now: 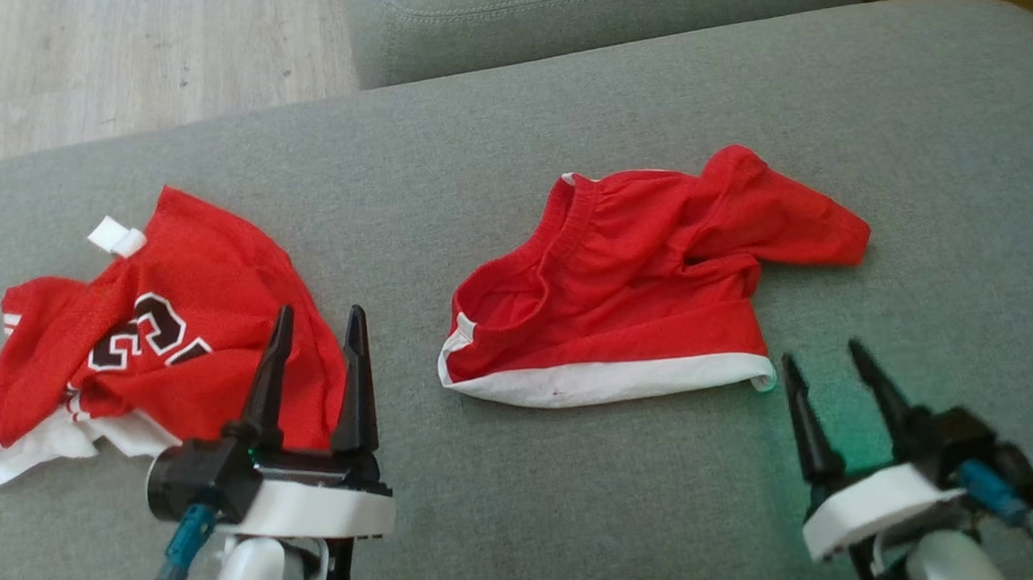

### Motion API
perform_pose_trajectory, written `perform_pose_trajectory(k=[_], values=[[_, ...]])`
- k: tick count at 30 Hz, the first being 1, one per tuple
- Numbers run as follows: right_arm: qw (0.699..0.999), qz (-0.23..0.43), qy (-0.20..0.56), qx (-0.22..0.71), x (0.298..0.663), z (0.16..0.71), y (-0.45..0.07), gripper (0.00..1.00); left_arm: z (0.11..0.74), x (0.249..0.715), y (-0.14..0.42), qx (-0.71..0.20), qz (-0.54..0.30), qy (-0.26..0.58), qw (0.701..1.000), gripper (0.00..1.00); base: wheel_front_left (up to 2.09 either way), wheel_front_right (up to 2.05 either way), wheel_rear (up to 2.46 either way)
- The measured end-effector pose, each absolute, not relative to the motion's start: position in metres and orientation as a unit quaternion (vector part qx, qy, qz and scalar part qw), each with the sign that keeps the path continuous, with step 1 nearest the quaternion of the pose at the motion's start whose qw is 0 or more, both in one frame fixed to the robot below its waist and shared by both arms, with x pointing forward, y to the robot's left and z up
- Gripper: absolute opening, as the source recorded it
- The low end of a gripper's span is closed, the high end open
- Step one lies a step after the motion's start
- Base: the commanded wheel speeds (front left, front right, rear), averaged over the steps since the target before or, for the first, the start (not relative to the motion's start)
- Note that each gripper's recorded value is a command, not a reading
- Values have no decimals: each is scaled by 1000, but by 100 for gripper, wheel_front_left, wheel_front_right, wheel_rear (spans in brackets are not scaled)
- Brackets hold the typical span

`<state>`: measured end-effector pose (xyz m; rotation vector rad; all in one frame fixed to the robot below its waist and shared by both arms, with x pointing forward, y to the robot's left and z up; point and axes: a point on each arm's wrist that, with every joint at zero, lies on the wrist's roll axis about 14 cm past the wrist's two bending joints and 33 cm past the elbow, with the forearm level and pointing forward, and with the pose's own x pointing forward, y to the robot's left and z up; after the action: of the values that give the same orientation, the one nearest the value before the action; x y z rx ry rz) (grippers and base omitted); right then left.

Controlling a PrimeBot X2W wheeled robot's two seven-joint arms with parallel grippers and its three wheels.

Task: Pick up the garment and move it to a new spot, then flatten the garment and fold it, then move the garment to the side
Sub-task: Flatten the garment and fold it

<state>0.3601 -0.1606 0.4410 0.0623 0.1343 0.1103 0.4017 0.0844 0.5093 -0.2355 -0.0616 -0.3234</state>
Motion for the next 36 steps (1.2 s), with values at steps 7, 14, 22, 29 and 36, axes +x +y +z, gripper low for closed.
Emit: perform_pose_trajectory(k=[7, 14, 22, 29, 36], values=[[984, 79, 160, -6, 341, 387, -152, 100, 504, 400, 83, -116, -162, -22, 980, 100, 0, 0, 0], [979, 97, 176, -34, 359, 378, -147, 100, 495, 399, 88, -120, -155, -9, 981, 100, 0, 0, 0], [972, 110, 199, -59, 368, 365, -144, 0, 489, 400, 94, -119, -145, -1, 982, 100, 0, 0, 0], [979, 56, 171, -97, 386, 387, -185, 0, 497, 403, 92, -119, -149, -12, 982, 100, 0, 0, 0], [974, -3, 135, -183, 391, 424, -249, 0, 510, 402, 85, -124, -159, -30, 979, 100, 0, 0, 0]])
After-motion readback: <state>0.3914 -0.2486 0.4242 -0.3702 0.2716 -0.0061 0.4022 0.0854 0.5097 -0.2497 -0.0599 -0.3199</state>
